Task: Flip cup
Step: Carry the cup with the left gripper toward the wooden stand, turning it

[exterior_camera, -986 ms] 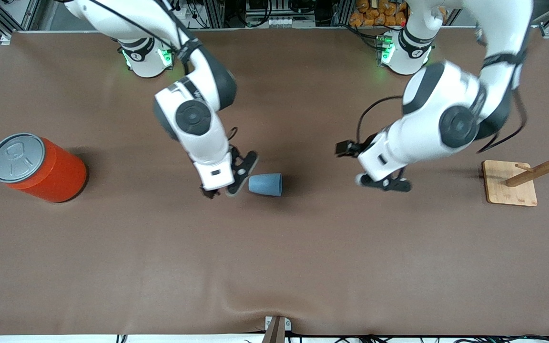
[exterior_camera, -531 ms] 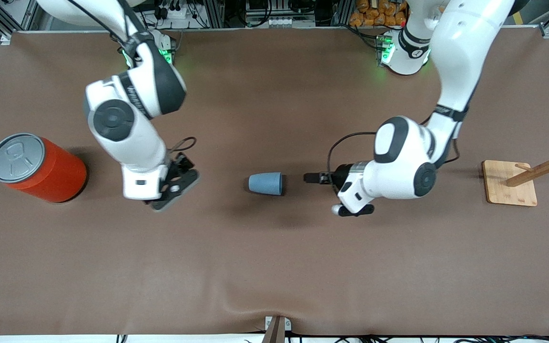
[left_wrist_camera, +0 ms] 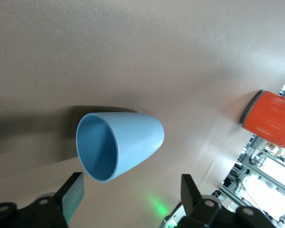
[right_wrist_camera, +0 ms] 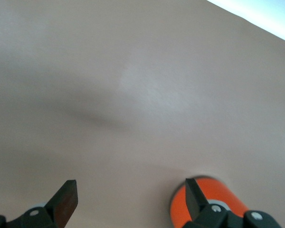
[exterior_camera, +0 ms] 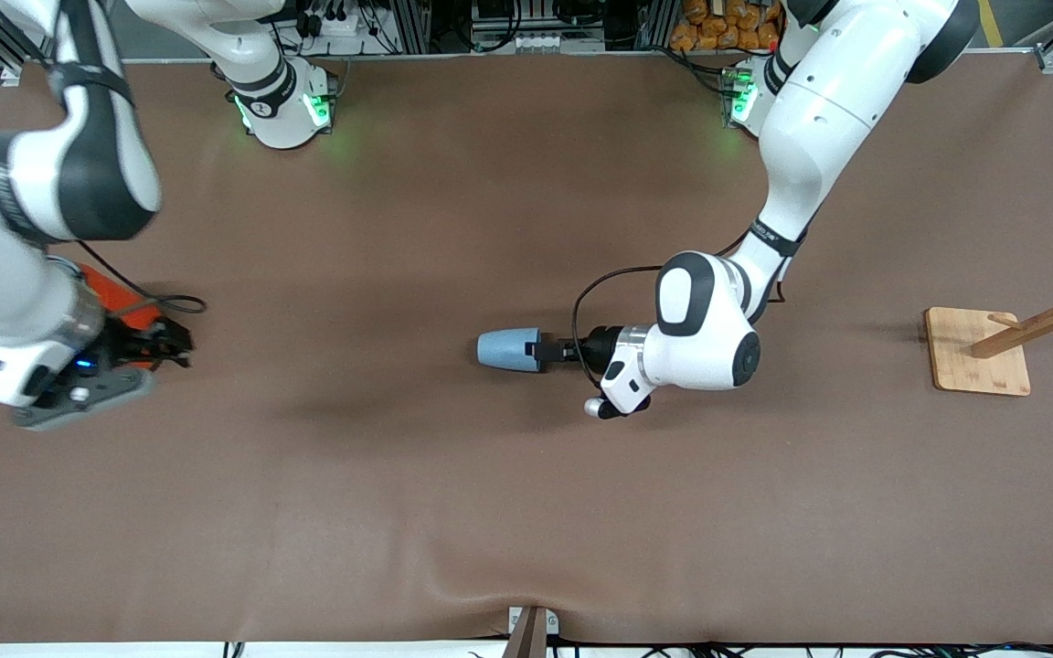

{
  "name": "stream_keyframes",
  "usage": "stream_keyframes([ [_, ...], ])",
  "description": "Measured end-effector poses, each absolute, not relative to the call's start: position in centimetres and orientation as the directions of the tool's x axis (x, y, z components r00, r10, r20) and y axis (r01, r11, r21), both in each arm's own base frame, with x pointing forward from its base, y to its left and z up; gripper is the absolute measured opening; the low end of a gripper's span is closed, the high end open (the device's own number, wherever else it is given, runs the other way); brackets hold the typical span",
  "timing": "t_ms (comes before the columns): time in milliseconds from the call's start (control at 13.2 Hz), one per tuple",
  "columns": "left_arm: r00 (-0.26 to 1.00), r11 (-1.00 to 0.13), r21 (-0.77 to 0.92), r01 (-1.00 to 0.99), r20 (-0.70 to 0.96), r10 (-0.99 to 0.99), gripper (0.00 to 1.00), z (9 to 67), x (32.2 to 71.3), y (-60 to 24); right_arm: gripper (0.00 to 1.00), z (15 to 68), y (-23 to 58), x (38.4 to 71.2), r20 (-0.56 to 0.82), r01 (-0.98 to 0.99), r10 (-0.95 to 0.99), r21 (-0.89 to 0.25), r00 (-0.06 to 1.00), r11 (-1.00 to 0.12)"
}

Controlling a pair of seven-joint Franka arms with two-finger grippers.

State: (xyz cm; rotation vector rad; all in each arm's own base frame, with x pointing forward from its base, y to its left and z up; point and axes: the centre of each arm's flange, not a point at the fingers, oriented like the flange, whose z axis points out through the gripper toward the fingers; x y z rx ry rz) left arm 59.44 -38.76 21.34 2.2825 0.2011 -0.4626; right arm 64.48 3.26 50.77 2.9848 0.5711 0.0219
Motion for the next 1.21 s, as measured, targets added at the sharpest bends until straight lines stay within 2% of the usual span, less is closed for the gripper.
stream_keyframes([
  [76,0.917,-0.666,0.686,0.295,-0.398,-0.004,0.89,20.6,59.3,-38.9,1.0,52.3,2.2,63.7,-0.009,0.35,0.351,0.103,0.936,-0.931],
  [152,0.914,-0.652,0.696,0.301,-0.405,-0.01,0.82,19.9,59.0,-39.2,1.0,53.9,1.4,62.7,-0.013,0.33,0.331,0.101,0.944,-0.938],
  [379,0.916,-0.631,0.713,0.307,-0.401,-0.007,0.78,18.3,58.2,-41.1,1.0,58.3,-0.4,59.3,-0.022,0.22,0.218,0.072,0.976,-0.973],
  [455,0.916,-0.629,0.713,0.309,-0.4,-0.004,0.7,18.1,58.1,-41.4,1.0,59.2,-0.6,58.4,-0.03,0.177,0.176,0.047,0.984,-0.983],
  [531,0.917,-0.628,0.714,0.309,-0.399,-0.002,0.7,17.9,58.2,-41.6,1.0,59.9,-0.8,57.4,-0.047,0.128,0.127,0.023,0.991,-0.992],
  [607,0.917,-0.626,0.715,0.31,-0.398,-0.001,0.63,17.7,58.3,-41.7,1.0,60.5,-0.9,56.5,-0.066,0.077,0.076,0.01,0.995,-0.997],
  [759,0.921,-0.627,0.718,0.301,-0.39,-0.005,0.36,17.7,58.2,-42.2,1.0,61.5,-0.9,55.1,-0.098,0.021,0.021,0.007,0.995,-1.0],
  [910,0.929,-0.623,0.728,0.285,-0.369,-0.006,0.15,18.1,57.9,-43.3,1.0,61.8,-1.5,54.7,-0.107,0.001,0.0,0.008,0.994,-1.0],
  [1062,0.946,-0.622,0.74,0.256,-0.324,0.004,0.06,19.6,59.0,-43.4,1.0,62.3,-2.6,54.7,-0.097,-0.019,-0.02,0.008,0.995,-1.0],
  [1214,0.975,-0.66,0.732,0.169,-0.22,0.005,0.06,23.0,61.6,-41.4,1.0,63.1,-3.2,54.6,-0.078,-0.03,-0.031,0.009,0.996,-1.0],
])
